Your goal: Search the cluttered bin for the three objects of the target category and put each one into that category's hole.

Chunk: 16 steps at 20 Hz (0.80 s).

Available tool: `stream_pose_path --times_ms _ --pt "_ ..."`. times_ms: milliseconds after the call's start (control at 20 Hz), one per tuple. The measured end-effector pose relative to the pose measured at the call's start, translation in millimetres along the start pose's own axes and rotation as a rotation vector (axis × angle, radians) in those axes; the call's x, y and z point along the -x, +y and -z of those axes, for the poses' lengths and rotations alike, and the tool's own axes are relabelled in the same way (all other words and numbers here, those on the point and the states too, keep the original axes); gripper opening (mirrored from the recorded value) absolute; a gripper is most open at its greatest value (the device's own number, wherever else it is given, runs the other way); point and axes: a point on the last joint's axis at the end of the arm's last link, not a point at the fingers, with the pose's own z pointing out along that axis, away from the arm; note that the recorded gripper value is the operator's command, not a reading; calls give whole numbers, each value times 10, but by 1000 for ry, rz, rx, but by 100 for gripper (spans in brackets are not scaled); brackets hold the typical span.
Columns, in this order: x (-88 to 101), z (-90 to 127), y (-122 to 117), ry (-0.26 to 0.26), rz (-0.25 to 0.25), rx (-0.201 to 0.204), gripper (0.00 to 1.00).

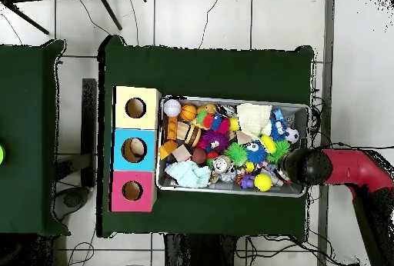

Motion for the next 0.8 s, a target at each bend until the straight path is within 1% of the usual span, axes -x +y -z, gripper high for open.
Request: stream_pose_path --times_ms 350,750,800 --pt "71 -153 94 -16 4 36 100" --pt "72 -148 92 -17 2 37 100" --pt "71 -148 91 -17 1 37 0"
